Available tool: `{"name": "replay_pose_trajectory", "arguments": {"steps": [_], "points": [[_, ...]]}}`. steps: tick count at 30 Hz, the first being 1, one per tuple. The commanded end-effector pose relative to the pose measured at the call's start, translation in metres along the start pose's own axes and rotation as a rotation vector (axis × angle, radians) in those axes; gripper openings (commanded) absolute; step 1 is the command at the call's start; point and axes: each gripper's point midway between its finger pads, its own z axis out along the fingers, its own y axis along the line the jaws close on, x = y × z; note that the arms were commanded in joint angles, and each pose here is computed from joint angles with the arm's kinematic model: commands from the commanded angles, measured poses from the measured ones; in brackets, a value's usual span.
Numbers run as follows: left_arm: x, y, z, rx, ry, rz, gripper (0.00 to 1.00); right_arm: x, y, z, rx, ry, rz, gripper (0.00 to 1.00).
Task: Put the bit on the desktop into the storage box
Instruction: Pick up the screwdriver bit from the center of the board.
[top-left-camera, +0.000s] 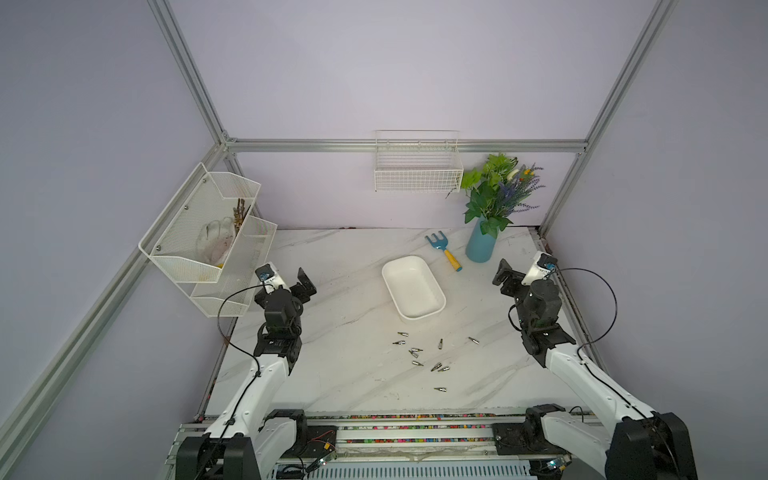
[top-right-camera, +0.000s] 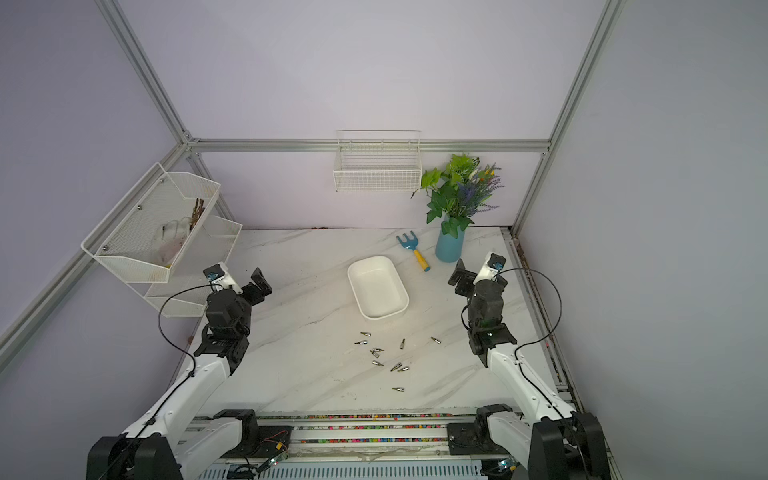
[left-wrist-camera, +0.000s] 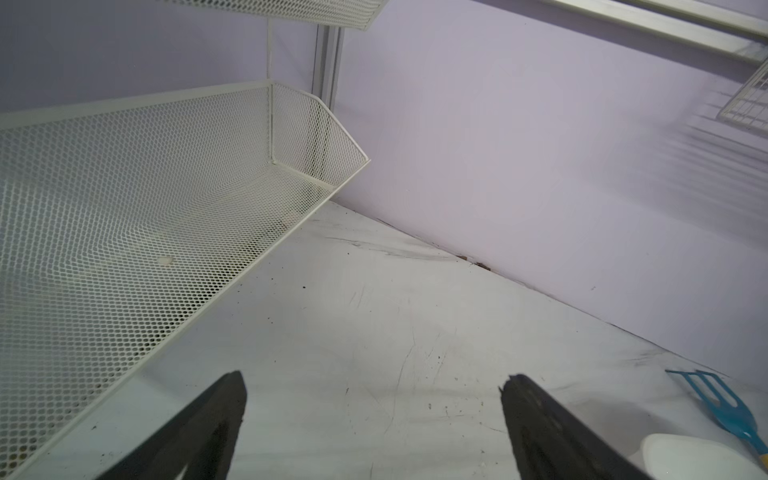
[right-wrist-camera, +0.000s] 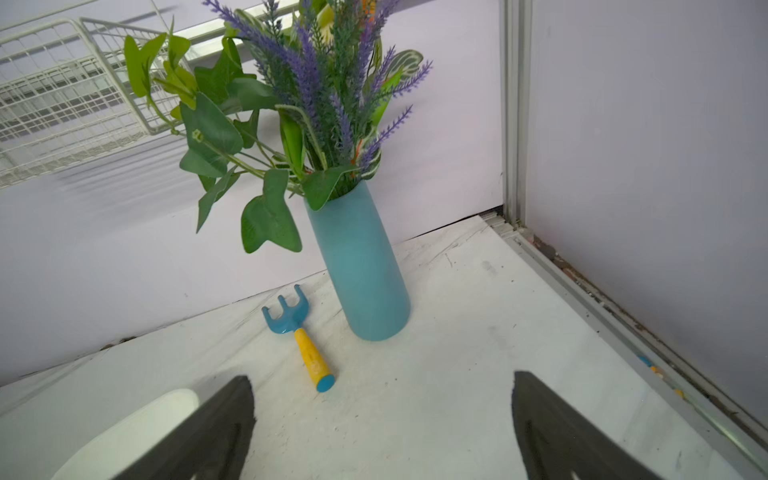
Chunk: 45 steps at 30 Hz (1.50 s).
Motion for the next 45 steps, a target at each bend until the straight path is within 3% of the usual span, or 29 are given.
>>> {"name": "replay_pose_trajectory", "arguments": {"steps": [1, 5, 10, 18, 24, 29, 45], "points": [[0.023, -0.019, -0.008, 0.119, 0.159, -0.035, 1.00, 0.037, 0.021, -0.007, -0.125, 0.217, 0.031, 1.00], [0.040, -0.051, -0.017, 0.301, 0.258, -0.065, 1.00, 0.064, 0.042, -0.005, -0.215, 0.387, 0.078, 0.99], [0.057, -0.078, -0.028, 0.408, 0.354, -0.080, 1.00, 0.103, 0.057, -0.009, -0.244, 0.554, 0.058, 0.96], [0.090, -0.133, -0.053, 0.545, 0.463, -0.045, 1.00, 0.152, 0.048, -0.030, -0.118, 0.778, -0.066, 0.94], [0.119, -0.156, -0.067, 0.627, 0.486, -0.014, 1.00, 0.186, 0.034, -0.048, -0.061, 0.967, -0.145, 0.90], [0.131, -0.157, -0.076, 0.681, 0.475, 0.006, 1.00, 0.213, 0.022, -0.059, -0.027, 1.053, -0.163, 0.83], [0.128, -0.149, -0.078, 0.656, 0.459, 0.037, 1.00, 0.245, 0.019, -0.075, -0.028, 1.183, -0.165, 0.67]]}}
